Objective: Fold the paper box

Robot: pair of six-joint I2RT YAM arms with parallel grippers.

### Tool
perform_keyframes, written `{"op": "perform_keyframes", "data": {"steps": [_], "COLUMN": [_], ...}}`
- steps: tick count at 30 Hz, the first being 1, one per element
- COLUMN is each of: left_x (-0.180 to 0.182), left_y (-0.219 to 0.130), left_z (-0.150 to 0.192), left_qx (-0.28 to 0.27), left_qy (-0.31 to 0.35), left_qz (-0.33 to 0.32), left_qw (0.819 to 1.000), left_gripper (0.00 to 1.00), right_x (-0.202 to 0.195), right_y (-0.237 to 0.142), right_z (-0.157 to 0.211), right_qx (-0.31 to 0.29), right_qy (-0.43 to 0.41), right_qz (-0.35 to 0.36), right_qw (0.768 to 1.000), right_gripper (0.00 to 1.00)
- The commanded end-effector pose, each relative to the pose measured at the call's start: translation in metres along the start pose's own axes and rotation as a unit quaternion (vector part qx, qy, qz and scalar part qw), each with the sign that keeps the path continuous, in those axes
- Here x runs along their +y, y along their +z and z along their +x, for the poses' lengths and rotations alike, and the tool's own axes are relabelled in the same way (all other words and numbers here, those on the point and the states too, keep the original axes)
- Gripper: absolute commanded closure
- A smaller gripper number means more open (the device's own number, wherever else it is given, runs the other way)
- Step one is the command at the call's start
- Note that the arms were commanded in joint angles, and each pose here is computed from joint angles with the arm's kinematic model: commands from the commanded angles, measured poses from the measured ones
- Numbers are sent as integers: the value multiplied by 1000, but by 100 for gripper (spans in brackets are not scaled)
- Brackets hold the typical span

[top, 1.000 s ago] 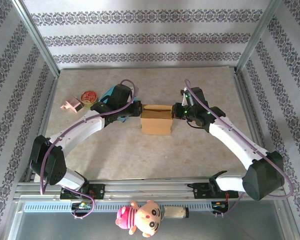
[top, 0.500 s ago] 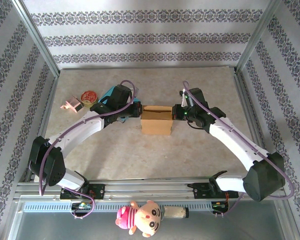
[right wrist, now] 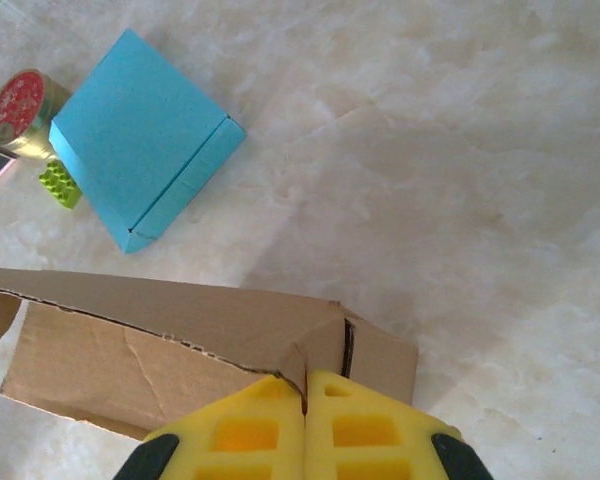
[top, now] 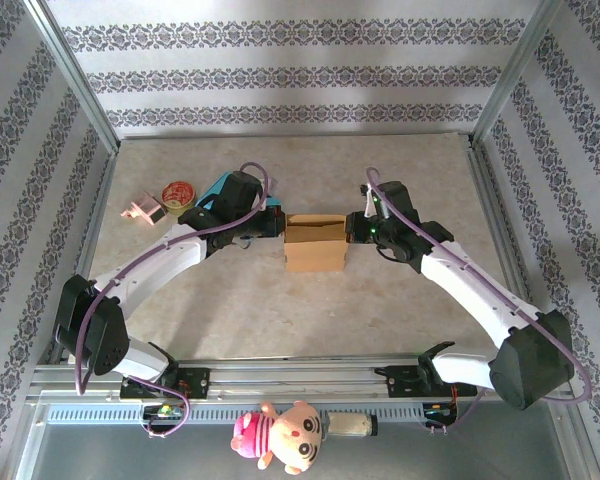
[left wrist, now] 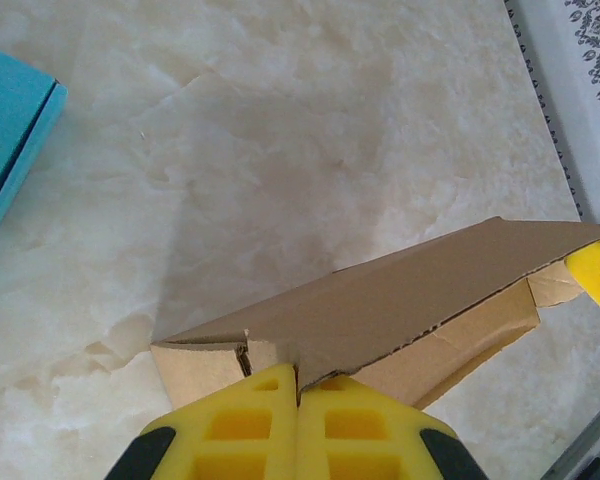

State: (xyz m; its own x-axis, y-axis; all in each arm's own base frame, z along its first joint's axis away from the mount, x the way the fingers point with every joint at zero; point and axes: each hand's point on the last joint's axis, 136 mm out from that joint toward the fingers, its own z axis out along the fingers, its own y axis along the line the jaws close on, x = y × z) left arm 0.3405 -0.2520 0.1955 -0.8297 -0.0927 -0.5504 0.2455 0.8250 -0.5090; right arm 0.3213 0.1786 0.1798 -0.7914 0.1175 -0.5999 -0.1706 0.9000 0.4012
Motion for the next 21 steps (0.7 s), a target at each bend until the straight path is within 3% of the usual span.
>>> {"op": "perform_keyframes", "data": {"steps": [1, 21], "left_x": [17, 19], "left_y": [9, 23], "left_z": [41, 50], "left_qx": [69, 83], "left_qy": [-40, -101], "left_qz": [-23, -19], "left_qw": [997, 991], "left_gripper": [100, 100], "right_x": [-49, -37], "right_y": [14, 14], "right_z": [90, 85], "right_qx": [164, 152], "right_qy": [7, 2], "right_qz": [95, 86], "right_qw": [982, 985], "right_gripper": [100, 100]}}
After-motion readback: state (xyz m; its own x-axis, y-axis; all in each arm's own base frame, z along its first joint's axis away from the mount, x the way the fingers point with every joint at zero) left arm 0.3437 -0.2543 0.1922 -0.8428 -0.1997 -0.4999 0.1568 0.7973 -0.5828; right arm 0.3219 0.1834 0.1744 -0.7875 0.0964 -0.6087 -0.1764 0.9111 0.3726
